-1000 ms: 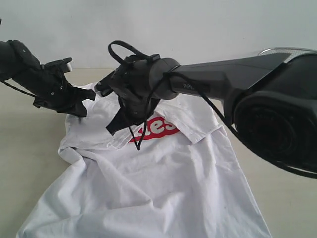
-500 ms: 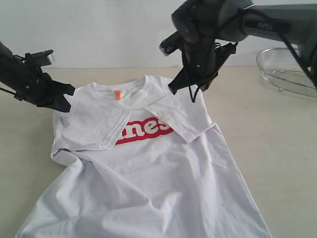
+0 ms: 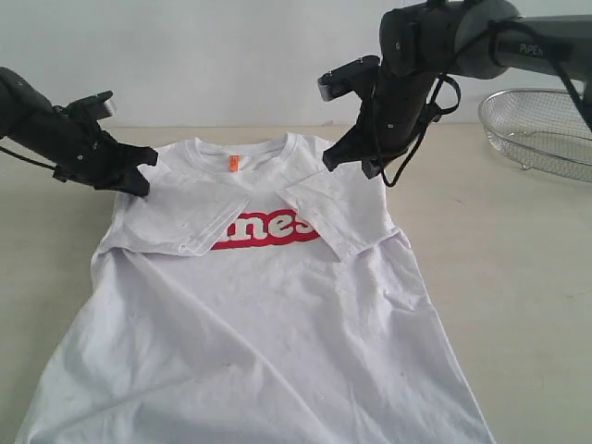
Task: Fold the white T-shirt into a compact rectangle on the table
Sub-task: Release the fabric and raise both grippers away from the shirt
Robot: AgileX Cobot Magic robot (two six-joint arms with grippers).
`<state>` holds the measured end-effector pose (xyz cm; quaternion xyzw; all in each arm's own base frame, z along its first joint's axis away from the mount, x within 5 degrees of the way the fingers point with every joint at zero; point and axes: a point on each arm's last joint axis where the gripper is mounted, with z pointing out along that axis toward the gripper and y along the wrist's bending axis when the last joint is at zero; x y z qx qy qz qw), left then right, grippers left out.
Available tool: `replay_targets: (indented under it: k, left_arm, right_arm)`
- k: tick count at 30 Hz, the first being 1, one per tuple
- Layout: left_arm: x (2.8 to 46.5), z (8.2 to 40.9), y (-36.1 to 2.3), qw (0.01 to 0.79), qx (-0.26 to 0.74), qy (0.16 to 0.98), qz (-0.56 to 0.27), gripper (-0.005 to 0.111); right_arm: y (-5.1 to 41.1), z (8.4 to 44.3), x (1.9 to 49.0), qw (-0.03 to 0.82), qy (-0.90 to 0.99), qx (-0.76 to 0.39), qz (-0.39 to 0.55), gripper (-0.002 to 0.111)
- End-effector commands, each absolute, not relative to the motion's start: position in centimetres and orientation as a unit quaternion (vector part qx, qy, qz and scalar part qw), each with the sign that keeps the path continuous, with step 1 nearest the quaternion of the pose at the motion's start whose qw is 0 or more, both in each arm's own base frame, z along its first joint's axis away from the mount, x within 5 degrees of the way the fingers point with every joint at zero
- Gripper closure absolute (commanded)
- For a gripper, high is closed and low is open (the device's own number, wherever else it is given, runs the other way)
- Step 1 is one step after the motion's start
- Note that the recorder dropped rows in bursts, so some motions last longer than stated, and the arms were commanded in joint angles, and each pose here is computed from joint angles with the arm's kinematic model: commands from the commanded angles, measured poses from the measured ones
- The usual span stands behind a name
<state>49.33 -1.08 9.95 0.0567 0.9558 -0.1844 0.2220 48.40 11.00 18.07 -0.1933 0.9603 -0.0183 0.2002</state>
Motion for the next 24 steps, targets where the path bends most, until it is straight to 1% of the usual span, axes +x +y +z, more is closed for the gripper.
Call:
replay_targets:
  k: [1,3,4,6,7,9,11,13,15,16,19,21,24]
  left_arm:
    - [50.7,9.5,-1.2,0.232,0.050,0.952,-0.192,0.102]
    - [51.4,11.5,-1.5,0.262,0.058,0.940,-0.211,0.102]
    - [51.7,13.1,-1.8,0.280,0.076,0.930,-0.225,0.102]
    - [51.9,16.4,-2.5,0.311,0.110,0.909,-0.253,0.102]
    - [51.9,18.7,-2.6,0.330,0.122,0.899,-0.260,0.102]
    - [51.4,22.0,-2.8,0.343,0.137,0.892,-0.262,0.102]
    - [50.0,25.0,-2.3,0.333,0.158,0.898,-0.240,0.102]
    - [48.4,26.9,-1.2,0.300,0.179,0.914,-0.206,0.102]
    - [46.6,28.0,0.2,0.242,0.179,0.934,-0.193,0.102]
    - [45.8,28.3,1.1,0.228,0.161,0.940,-0.197,0.102]
    - [43.8,29.3,3.2,0.230,0.090,0.938,-0.244,0.102]
    - [41.6,29.2,3.5,0.221,0.071,0.932,-0.277,0.102]
    - [37.9,27.9,2.9,0.185,0.078,0.938,-0.282,0.102]
  right_arm:
    - [10.5,18.2,48.5,0.201,0.957,-0.207,-0.043,0.109]
    - [9.9,18.5,48.6,0.204,0.954,-0.208,-0.066,0.109]
    - [9.6,18.9,48.5,0.204,0.955,-0.199,-0.076,0.109]
    - [8.8,20.1,48.3,0.208,0.957,-0.184,-0.081,0.109]
    - [8.2,21.0,48.1,0.210,0.958,-0.177,-0.082,0.109]
    - [7.0,22.2,47.6,0.200,0.963,-0.162,-0.084,0.109]
    - [5.1,23.8,46.7,0.176,0.970,-0.140,-0.090,0.109]
    - [2.5,24.8,45.4,0.153,0.978,-0.109,-0.089,0.109]
    - [0.5,25.0,43.7,0.134,0.985,-0.079,-0.071,0.109]
    - [-0.8,24.4,42.5,0.116,0.990,-0.058,-0.048,0.109]
    - [-3.1,24.0,38.6,0.107,0.994,-0.016,0.009,0.109]
    - [-3.8,23.5,36.0,0.108,0.993,0.017,0.041,0.109]
    - [-3.7,22.3,31.5,0.089,0.993,0.039,0.061,0.109]
